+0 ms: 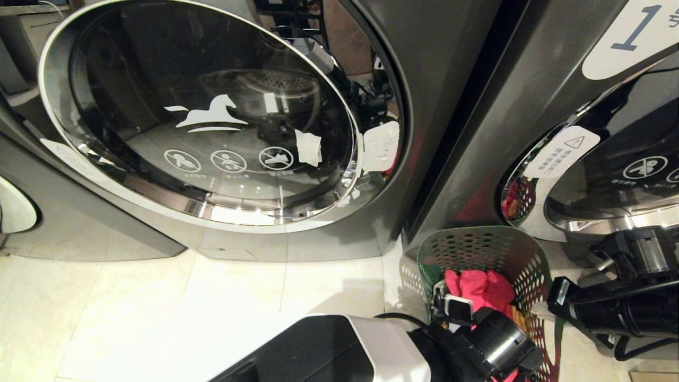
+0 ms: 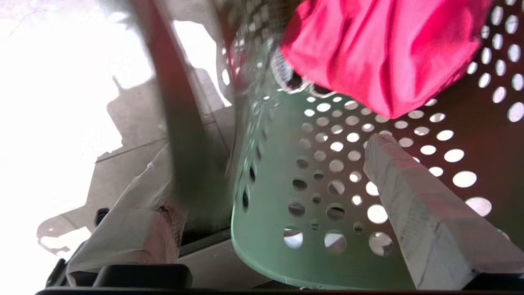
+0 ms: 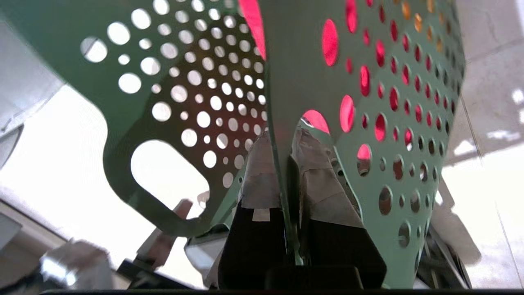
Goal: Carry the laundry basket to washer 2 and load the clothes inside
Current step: Pick up the clothes basket and put it beside the washing machine
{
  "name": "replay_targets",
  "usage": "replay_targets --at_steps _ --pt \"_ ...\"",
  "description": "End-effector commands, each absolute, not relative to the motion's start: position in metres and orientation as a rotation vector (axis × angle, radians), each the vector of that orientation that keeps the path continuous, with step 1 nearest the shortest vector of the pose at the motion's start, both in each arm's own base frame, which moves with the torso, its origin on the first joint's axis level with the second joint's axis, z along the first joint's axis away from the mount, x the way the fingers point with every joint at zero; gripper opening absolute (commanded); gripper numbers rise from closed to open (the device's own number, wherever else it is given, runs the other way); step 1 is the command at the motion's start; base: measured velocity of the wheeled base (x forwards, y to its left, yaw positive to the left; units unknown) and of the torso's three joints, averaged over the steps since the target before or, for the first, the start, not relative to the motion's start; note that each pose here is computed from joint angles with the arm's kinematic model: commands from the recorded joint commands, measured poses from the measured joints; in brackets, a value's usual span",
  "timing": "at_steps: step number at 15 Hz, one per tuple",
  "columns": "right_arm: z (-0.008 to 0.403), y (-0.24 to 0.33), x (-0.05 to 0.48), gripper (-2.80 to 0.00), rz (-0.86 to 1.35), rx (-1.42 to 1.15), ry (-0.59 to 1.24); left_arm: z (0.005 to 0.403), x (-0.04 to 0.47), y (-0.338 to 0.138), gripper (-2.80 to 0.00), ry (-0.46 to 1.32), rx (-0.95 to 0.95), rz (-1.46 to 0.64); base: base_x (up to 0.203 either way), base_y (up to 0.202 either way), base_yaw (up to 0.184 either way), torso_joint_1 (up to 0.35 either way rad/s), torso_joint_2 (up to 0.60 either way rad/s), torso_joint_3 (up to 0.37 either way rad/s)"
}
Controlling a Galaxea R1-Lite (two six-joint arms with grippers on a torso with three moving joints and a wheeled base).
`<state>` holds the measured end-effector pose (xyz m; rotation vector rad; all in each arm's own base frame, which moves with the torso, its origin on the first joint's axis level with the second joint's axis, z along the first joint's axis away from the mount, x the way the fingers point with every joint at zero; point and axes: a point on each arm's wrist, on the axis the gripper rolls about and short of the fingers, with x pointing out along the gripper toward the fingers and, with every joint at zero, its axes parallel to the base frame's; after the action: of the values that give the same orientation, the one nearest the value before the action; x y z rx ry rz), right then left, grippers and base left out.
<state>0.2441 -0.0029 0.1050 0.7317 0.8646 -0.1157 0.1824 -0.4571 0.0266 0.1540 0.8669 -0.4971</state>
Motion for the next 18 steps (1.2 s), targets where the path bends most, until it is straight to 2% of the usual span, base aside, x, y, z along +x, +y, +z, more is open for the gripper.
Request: replay_targets --at_steps 1,12,18 --pt "0.086 -0.005 0.252 -2.80 -0.122 0.735 0.864 0.029 0.186 -0.454 0.00 0.868 0.154 -0.480 0.000 0.000 0.000 0.000 0.00 0.000" --pt "0.054 -0.006 0.259 -2.80 -0.118 0.715 0.893 0.022 0.224 -0.432 0.00 0.850 0.146 -0.299 0.000 0.000 0.000 0.000 0.00 0.000" --pt "0.056 -0.006 0.260 -2.80 -0.113 0.713 0.883 0.053 0.250 -0.401 0.00 0.850 0.063 -0.228 0.000 0.000 0.000 0.000 0.00 0.000"
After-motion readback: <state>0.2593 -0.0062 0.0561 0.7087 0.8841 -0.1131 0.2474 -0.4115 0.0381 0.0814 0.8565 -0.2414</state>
